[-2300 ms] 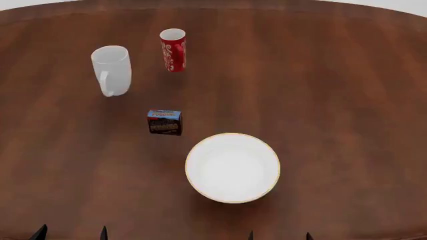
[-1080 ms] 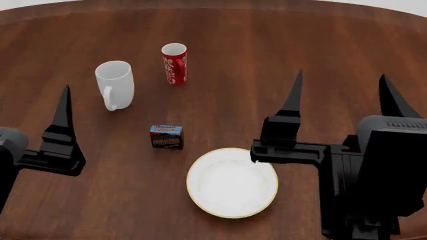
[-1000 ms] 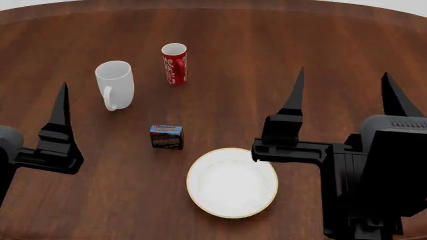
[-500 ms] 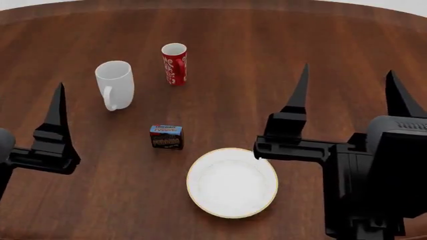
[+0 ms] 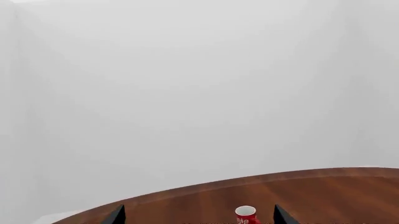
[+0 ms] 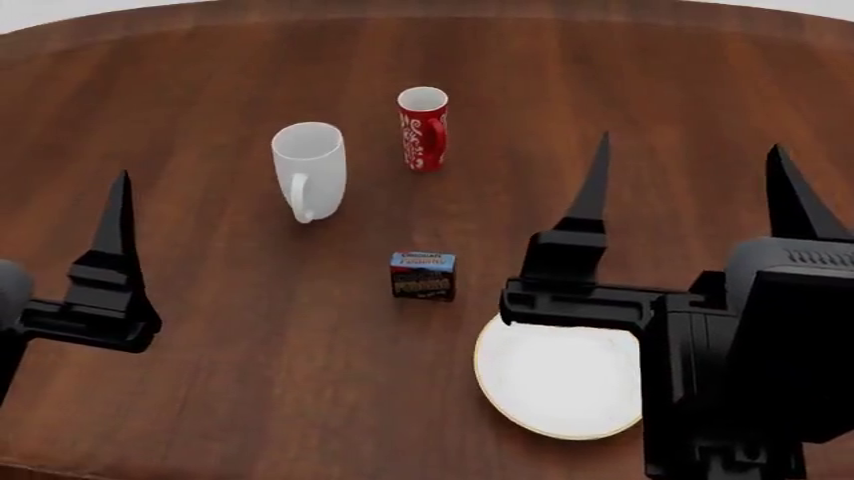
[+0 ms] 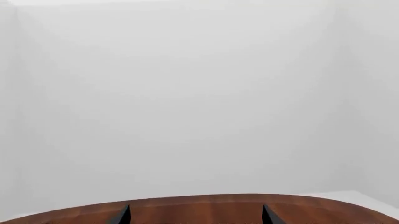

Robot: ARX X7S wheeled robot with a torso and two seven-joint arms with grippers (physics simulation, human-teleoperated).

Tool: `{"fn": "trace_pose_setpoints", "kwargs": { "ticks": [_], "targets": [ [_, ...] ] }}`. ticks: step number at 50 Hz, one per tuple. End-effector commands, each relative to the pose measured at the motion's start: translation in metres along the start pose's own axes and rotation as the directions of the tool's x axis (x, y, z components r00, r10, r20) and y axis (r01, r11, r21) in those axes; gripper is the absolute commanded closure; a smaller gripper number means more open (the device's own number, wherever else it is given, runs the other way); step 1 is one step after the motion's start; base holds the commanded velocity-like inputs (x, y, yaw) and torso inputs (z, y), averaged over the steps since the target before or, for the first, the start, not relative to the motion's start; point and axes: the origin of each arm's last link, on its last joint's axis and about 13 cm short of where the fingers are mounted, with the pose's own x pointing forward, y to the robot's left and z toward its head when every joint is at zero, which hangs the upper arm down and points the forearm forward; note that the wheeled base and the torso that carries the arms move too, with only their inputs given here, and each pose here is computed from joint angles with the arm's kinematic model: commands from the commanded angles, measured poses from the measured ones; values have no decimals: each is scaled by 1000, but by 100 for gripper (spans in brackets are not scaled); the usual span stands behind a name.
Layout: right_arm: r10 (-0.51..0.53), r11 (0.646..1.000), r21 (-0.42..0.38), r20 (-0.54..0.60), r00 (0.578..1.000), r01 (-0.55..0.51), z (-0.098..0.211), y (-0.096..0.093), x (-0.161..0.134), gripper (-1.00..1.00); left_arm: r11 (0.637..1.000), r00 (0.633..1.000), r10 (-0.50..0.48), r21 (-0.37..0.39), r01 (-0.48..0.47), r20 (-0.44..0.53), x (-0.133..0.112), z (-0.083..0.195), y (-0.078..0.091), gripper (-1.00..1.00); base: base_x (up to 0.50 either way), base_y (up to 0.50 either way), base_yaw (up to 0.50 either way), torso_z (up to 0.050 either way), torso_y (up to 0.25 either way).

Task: Put the white mug on the plate.

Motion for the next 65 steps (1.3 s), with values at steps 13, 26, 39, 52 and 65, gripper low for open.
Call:
{"fn": "trace_pose_setpoints", "kwargs": {
  "ticks": [13, 26, 39, 52, 65],
  "targets": [
    [-42, 999, 34, 6, 999, 42, 4, -9, -6, -100, 1000, 1000, -21, 0, 21, -9, 4, -1, -4, -100, 0, 31, 0, 0, 0],
    [-47, 998, 36, 8, 999, 47, 6, -12, -8, -100, 999, 999, -33, 4, 33, -9, 6, 0, -7, -100, 54, 0, 0, 0, 0],
    [-52, 998, 40, 11, 999, 51, 6, -14, -9, -100, 999, 999, -43, 4, 43, -11, 8, 0, -8, -100, 387, -5, 0, 0, 0],
    [-51, 998, 38, 8, 999, 51, 4, -14, -10, -100, 999, 999, -41, 0, 41, -12, 6, 0, -9, -100, 438, -7, 0, 0, 0],
    [-41, 999, 34, 6, 999, 41, 5, -13, -11, -100, 999, 999, -37, -3, 37, -9, 4, 1, -8, -100, 437, -8, 0, 0, 0]
  ]
}}
